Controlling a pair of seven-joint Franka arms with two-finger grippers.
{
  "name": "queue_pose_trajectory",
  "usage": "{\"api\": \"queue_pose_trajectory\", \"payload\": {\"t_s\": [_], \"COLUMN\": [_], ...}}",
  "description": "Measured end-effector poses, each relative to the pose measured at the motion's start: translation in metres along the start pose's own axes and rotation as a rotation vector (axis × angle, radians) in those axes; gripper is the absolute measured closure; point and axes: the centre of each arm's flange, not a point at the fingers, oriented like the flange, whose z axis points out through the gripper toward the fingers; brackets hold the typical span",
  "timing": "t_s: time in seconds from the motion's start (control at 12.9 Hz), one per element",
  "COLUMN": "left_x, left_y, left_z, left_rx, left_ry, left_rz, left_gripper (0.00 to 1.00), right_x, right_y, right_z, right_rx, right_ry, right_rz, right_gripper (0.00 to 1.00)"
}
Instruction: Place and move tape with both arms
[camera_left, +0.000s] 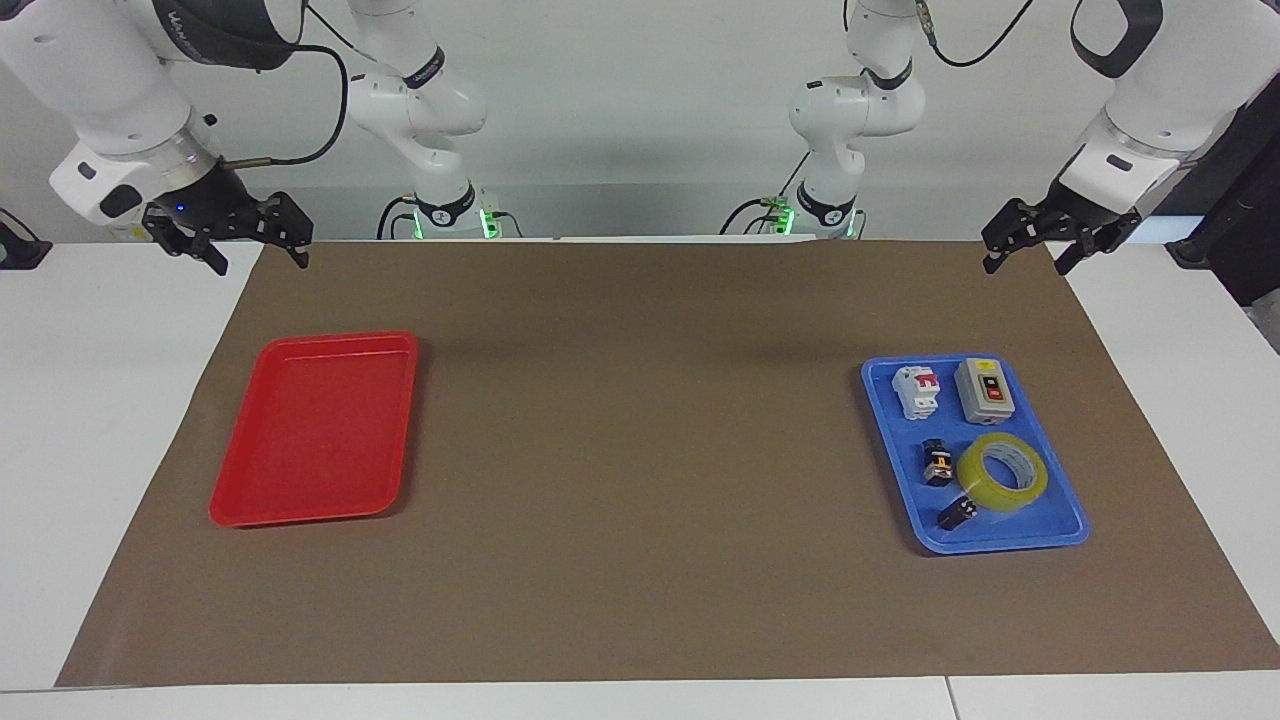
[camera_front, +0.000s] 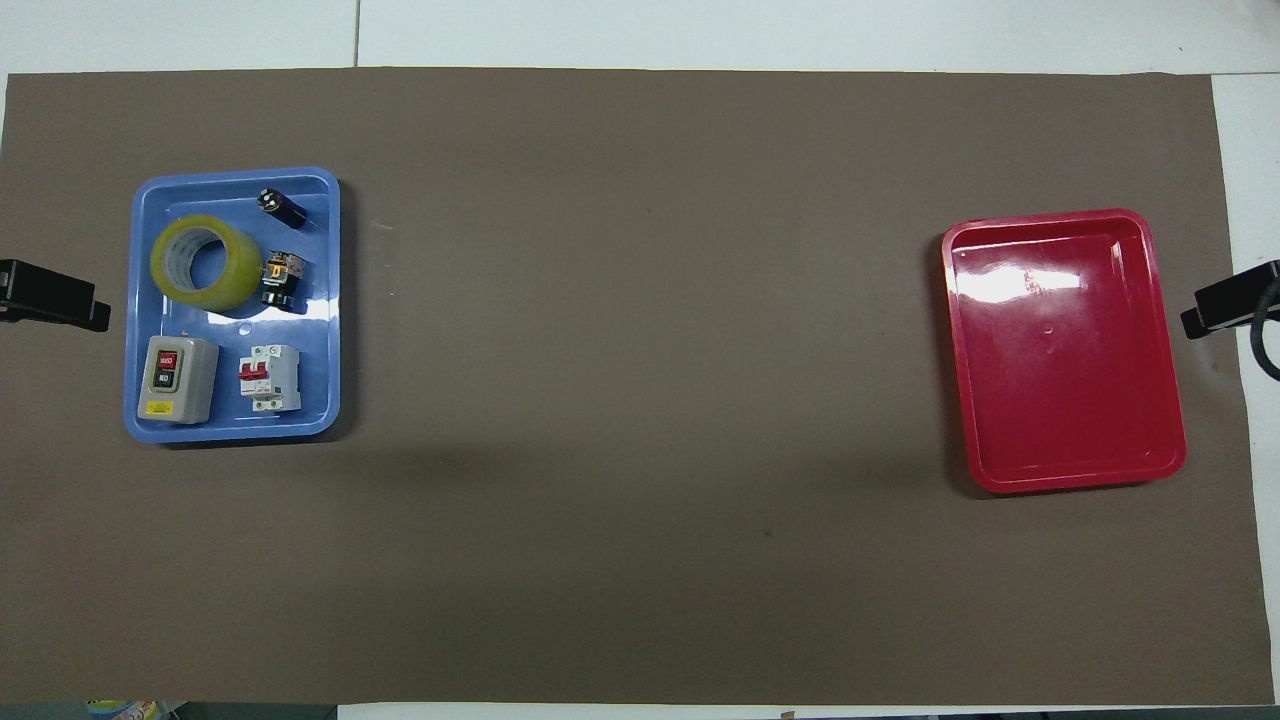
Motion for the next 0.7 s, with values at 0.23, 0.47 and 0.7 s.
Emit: {"api": "queue_pose_trajectory", "payload": {"t_s": [0.23,0.47,0.7], "left_x": [0.011,0.043,0.075], "left_y": [-0.042,-0.067,-0.085], "left_z": [0.029,0.091,0.162], "left_rx": [0.009,0.016,0.019], "left_ry": [0.061,0.076,0.065], "left_rz": [-0.051,-0.085,-0.163], "left_gripper": [0.00,0.00,0.00], "right_x": [0.000,0.000,0.000], "right_y": [0.000,0.000,0.000], "right_z": [0.000,0.000,0.000], "right_rx": [0.000,0.000,0.000], "right_ry": [0.000,0.000,0.000], "right_rz": [0.000,0.000,0.000], "right_gripper": [0.00,0.00,0.00]}}
